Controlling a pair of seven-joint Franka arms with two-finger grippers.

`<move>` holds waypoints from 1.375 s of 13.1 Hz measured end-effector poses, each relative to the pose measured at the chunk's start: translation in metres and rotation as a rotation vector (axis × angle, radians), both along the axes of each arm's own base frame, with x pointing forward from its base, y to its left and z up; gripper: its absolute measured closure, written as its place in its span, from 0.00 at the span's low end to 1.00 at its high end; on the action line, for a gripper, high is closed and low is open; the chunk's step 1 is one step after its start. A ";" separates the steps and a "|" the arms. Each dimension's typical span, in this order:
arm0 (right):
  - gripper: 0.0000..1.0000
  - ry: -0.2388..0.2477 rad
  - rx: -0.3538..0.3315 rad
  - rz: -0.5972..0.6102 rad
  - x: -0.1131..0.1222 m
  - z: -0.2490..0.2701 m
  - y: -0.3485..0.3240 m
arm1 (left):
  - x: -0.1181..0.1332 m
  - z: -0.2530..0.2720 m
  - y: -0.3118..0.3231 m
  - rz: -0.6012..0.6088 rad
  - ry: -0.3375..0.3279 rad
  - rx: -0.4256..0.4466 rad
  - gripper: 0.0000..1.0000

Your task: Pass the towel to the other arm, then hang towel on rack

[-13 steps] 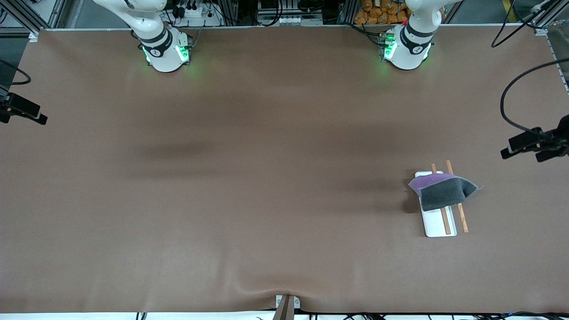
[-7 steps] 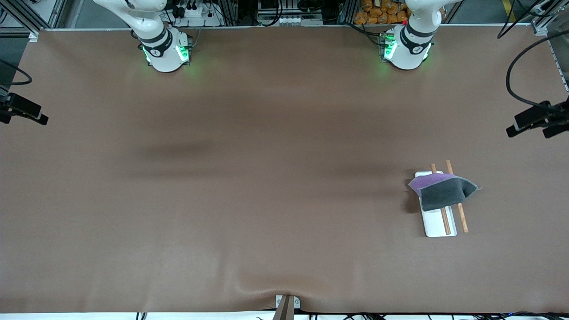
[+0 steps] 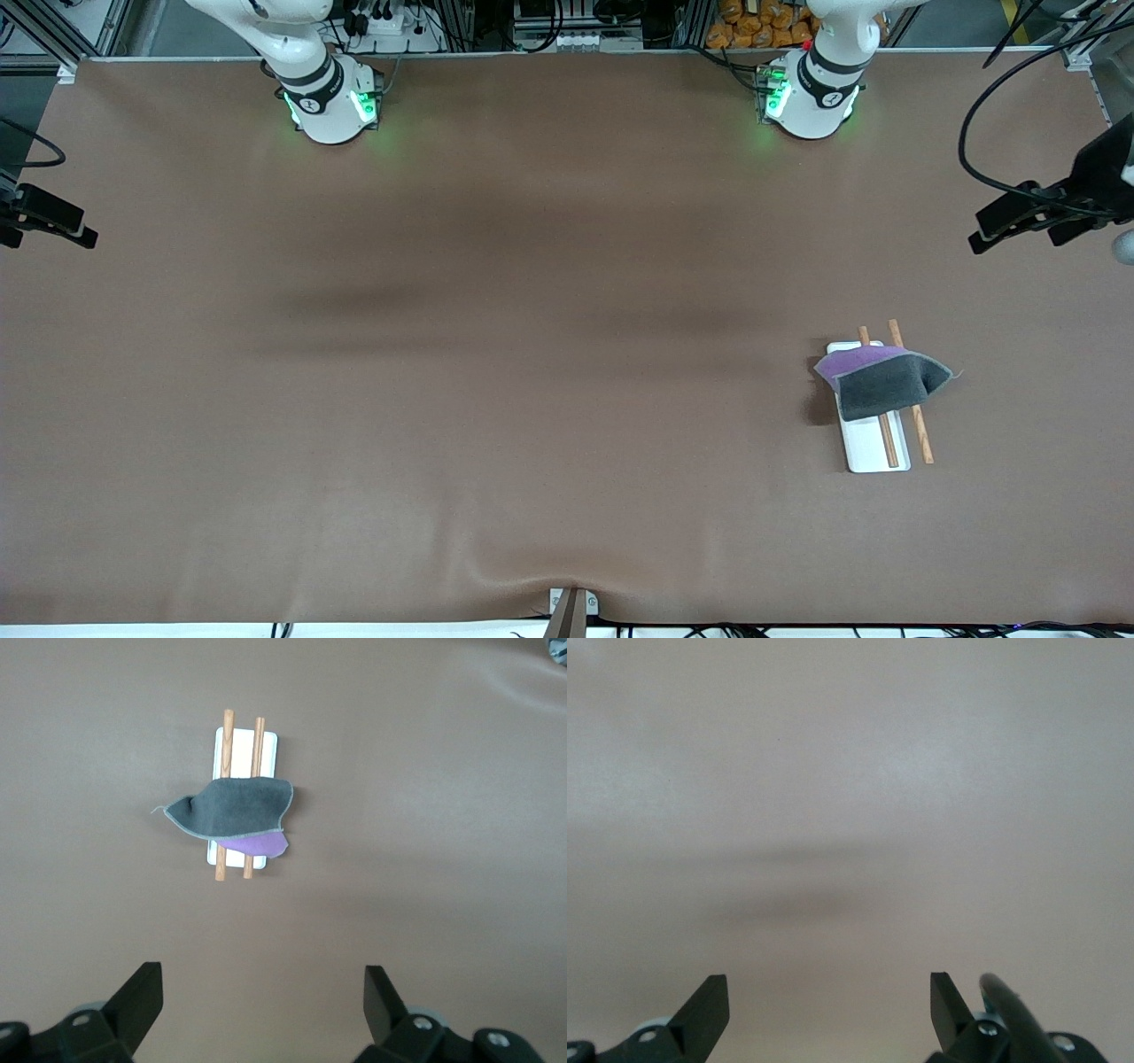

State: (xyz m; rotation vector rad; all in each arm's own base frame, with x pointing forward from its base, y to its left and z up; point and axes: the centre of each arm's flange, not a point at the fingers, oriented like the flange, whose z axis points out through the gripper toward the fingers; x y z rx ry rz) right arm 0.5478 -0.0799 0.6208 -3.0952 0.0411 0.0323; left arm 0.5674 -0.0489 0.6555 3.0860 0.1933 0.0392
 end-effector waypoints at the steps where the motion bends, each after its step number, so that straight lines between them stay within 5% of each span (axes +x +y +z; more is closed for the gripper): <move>1: 0.00 0.000 0.000 0.004 0.000 0.000 0.000 | -0.001 -0.001 -0.002 -0.002 0.004 0.003 0.00; 18: 0.00 0.033 0.003 0.008 0.002 -0.015 0.018 | -0.027 -0.011 0.007 0.000 0.017 0.095 0.00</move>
